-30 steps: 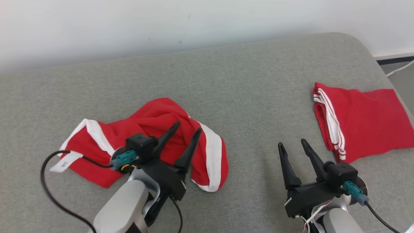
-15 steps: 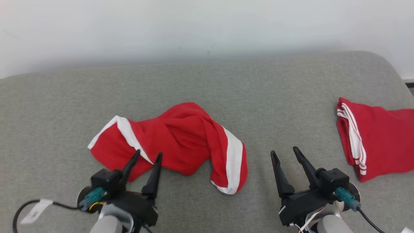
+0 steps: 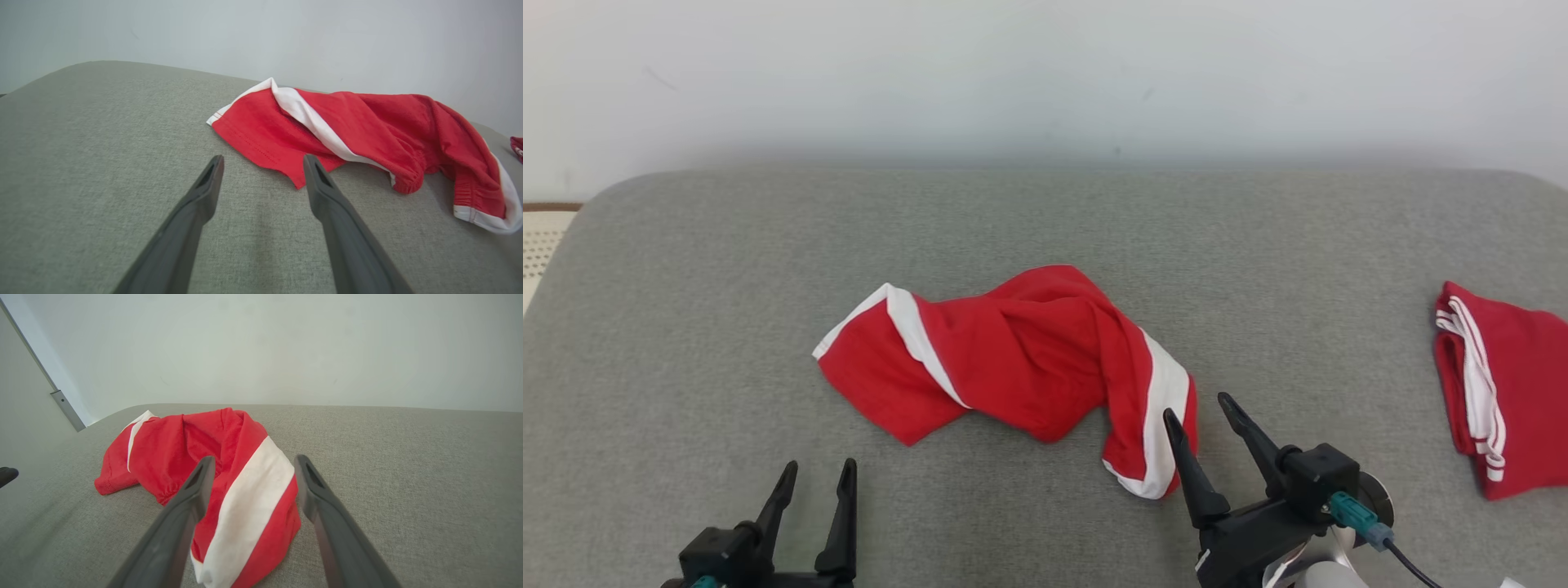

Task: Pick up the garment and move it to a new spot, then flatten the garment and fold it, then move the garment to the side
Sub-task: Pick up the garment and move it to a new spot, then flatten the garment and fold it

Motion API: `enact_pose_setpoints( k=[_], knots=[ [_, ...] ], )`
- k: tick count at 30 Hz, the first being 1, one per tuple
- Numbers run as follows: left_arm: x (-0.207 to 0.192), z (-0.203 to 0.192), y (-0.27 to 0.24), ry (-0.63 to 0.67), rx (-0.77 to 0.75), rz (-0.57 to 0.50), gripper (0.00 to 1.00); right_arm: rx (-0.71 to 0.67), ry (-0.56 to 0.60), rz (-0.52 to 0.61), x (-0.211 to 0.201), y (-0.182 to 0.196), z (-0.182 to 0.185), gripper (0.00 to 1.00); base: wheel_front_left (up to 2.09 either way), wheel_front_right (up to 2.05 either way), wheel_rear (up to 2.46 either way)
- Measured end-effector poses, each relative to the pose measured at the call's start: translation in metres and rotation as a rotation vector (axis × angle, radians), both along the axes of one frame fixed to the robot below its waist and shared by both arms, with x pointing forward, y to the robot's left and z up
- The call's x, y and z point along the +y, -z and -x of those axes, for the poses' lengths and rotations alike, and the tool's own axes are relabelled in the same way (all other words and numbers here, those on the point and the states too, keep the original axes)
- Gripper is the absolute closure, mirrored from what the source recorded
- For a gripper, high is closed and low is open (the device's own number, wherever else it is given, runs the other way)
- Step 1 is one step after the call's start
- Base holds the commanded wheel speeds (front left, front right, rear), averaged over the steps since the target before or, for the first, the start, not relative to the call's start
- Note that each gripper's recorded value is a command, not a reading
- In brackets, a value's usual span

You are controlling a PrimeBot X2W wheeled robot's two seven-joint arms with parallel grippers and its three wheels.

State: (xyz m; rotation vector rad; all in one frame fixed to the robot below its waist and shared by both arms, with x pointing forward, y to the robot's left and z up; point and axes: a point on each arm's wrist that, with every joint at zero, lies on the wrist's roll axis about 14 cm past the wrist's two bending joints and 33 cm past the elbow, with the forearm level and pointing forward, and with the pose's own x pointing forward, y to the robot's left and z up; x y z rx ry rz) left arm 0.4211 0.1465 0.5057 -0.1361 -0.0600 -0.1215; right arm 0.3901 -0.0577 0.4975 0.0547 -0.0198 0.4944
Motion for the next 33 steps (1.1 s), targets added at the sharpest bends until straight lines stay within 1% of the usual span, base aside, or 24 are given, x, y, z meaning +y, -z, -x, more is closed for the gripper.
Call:
enact_pose_setpoints(
  k=[3,11,17,20,24,33],
  knots=[
    [0.016,0.008,0.000,-0.043,-0.001,0.006,0.00,0.006,-0.047,0.005,0.014,0.002,0.002,0.00,0.00,0.00,0.00],
    [0.038,0.030,0.006,-0.112,0.016,0.027,0.00,0.020,-0.169,0.012,0.052,0.008,0.008,0.00,0.00,0.00,0.00],
    [0.055,0.043,0.009,-0.165,0.028,0.054,0.00,0.059,-0.227,0.017,0.071,0.019,0.008,0.00,0.00,0.00,0.00],
    [0.062,0.047,0.011,-0.186,0.030,0.055,0.00,0.064,-0.224,0.030,0.070,0.023,0.004,0.00,0.00,0.00,0.00],
    [0.063,0.046,0.013,-0.193,0.035,0.066,0.00,0.071,-0.194,0.063,0.055,0.031,-0.002,0.00,0.00,0.00,0.00],
    [0.051,0.040,0.019,-0.164,0.057,0.082,0.00,0.135,-0.173,0.139,0.036,0.062,0.006,0.00,0.00,0.00,0.00]
  ],
)
